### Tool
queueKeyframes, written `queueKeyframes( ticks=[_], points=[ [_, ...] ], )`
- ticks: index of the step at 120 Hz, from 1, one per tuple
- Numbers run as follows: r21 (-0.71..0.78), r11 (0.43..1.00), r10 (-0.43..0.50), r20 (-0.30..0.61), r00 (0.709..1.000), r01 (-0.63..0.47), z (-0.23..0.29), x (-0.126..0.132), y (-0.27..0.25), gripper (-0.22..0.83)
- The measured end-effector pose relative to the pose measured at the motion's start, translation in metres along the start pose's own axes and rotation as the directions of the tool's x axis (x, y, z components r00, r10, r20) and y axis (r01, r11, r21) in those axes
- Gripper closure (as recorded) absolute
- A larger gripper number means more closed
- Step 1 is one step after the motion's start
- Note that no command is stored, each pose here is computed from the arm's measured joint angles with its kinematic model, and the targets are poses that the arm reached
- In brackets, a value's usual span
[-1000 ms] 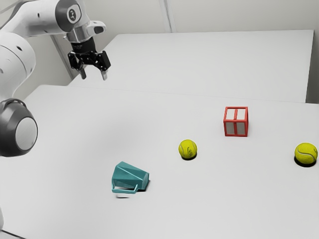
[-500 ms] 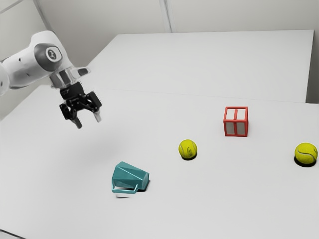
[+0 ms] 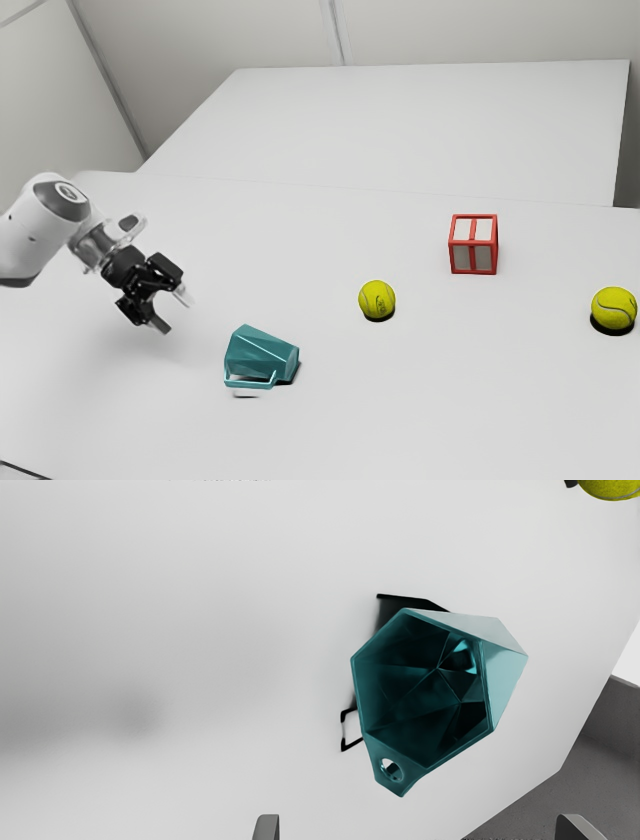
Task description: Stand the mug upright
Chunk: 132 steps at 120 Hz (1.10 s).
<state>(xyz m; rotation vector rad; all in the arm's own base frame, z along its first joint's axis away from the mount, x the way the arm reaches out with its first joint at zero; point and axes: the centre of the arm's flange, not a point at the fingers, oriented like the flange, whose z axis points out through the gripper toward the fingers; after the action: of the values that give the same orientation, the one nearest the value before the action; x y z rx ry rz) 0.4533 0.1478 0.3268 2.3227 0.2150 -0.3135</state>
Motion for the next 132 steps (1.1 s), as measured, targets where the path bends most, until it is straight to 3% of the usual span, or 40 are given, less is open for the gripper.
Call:
queueKeyframes(
  ticks=[25,62,132],
  points=[
    [-0.054,0.99,0.126,-0.052,0.991,-0.129,0.018,0.007,0.001,0.0],
    [-0.131,0.958,0.243,-0.112,0.964,-0.257,0.048,0.012,0.004,0.0],
    [-0.219,0.892,0.371,-0.144,0.918,-0.395,0.088,-0.003,0.024,0.0]
  ],
)
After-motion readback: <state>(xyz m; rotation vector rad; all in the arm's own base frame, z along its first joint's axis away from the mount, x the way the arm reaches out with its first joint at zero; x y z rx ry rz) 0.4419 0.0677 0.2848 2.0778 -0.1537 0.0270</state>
